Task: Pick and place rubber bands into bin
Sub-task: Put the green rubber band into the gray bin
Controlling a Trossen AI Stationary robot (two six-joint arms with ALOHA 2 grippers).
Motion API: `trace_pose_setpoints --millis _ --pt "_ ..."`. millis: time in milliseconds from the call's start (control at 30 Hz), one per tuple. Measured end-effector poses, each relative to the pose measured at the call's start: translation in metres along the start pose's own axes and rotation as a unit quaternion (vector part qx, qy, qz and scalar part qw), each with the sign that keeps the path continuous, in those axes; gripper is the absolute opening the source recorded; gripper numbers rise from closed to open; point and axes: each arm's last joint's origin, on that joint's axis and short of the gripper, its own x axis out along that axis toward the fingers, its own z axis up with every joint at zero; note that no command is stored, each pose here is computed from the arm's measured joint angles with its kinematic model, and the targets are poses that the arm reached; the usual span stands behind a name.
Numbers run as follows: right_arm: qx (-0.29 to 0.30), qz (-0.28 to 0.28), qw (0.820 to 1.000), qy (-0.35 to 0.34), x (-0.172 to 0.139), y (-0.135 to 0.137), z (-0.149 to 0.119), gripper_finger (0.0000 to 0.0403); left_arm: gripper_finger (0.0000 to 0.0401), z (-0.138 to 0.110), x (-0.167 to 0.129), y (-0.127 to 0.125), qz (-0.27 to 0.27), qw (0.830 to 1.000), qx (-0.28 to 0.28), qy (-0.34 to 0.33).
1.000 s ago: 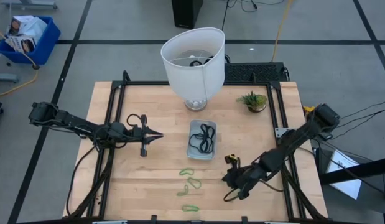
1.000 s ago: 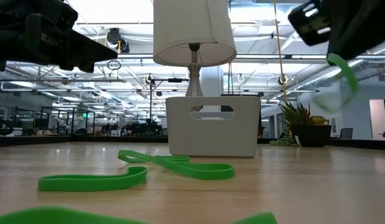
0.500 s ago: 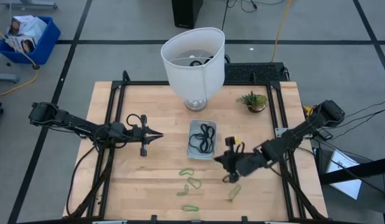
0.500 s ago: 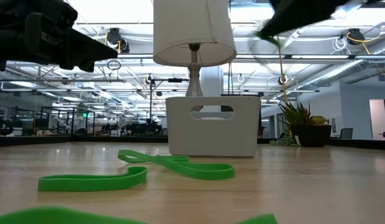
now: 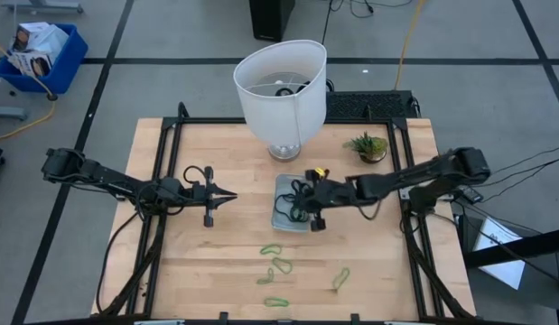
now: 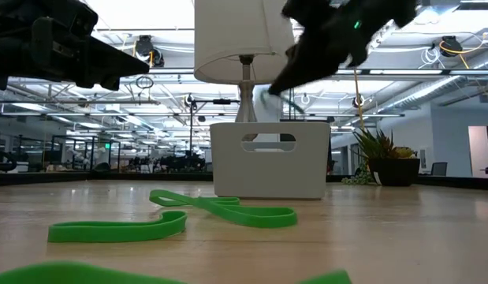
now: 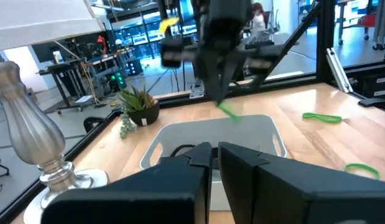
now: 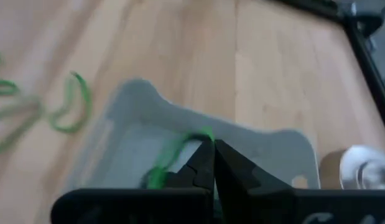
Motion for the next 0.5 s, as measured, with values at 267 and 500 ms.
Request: trace_pose_setpoints --millis 267,500 --pt "0.026 0.008 0.998 0.059 0.034 -0.013 -0.024 0.0000 0.0037 0.000 0.000 0.000 0.000 1.000 0.004 0.000" --pt "0.030 0.020 0.996 0.078 0.047 -0.013 -0.033 0.0002 0.0037 0.000 0.000 0.000 0.000 1.000 0.004 0.000"
